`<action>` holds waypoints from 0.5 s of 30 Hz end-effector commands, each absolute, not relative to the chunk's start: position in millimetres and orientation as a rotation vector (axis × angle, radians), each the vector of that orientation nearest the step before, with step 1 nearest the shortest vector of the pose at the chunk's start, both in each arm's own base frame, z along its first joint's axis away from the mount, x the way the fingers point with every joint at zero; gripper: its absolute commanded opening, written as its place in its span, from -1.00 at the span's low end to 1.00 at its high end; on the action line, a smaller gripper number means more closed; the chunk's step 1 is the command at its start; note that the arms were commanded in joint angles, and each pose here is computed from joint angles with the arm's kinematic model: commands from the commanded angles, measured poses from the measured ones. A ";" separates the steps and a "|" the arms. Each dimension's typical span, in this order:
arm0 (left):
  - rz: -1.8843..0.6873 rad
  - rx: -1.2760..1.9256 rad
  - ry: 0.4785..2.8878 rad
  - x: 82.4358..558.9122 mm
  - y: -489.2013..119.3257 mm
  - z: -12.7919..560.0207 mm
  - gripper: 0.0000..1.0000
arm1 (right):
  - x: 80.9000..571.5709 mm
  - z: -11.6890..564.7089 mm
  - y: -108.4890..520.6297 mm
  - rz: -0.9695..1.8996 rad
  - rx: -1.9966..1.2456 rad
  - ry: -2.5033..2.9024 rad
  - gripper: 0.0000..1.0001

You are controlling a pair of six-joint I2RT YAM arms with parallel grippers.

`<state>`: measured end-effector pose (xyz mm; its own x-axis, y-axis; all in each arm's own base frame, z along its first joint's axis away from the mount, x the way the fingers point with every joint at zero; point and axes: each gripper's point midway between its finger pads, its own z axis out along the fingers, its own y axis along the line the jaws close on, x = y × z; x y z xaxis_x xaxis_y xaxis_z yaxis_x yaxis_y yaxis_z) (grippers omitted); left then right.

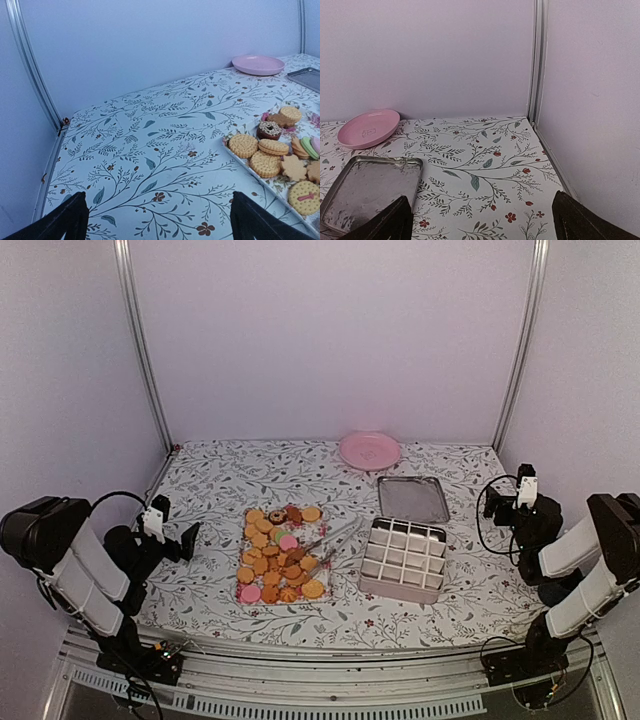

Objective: Pack the cookies
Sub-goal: Pick up the clamp from the plate.

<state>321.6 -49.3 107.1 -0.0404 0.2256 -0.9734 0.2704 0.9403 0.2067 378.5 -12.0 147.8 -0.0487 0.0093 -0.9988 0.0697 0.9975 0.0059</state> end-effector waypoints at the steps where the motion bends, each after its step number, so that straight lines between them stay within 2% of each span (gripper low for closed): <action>1: 0.001 0.371 1.322 310.4 -52.2 178.5 0.99 | 382.6 155.6 -11.2 -0.044 0.069 1.588 0.98; 15: 0.004 0.372 1.322 310.8 -52.1 178.2 0.99 | 382.9 155.9 -11.4 -0.046 0.068 1.587 0.98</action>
<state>321.6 -49.3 107.1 -0.0405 0.2252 -0.9735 0.2704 0.9404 0.2063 378.5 -12.0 147.8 -0.0487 0.0093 -0.9988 0.0697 0.9975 0.0059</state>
